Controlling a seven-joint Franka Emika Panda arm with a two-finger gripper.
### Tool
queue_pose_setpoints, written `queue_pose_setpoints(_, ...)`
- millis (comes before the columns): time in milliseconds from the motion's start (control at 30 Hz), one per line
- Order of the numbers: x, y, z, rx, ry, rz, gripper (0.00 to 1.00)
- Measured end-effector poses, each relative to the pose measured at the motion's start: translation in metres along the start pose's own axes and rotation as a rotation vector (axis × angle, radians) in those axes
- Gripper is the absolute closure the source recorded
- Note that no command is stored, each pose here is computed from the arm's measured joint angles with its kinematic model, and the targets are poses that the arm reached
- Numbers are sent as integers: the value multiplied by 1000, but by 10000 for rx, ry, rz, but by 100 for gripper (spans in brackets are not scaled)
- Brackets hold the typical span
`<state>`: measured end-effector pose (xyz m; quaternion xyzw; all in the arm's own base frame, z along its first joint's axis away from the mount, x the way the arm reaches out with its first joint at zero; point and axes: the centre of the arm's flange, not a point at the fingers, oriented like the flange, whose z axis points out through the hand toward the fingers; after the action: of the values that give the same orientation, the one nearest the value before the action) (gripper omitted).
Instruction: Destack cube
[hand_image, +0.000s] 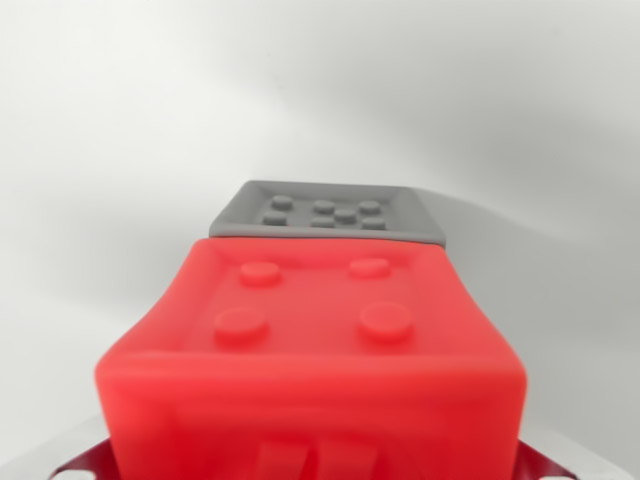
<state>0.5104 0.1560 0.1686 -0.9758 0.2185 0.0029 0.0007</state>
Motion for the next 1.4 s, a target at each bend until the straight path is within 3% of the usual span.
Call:
queue_pose_setpoints(567,0,0,0,-3,-1,-1,100)
queue_pose_setpoints(1400,1,0,-31,-7,51,-11,100)
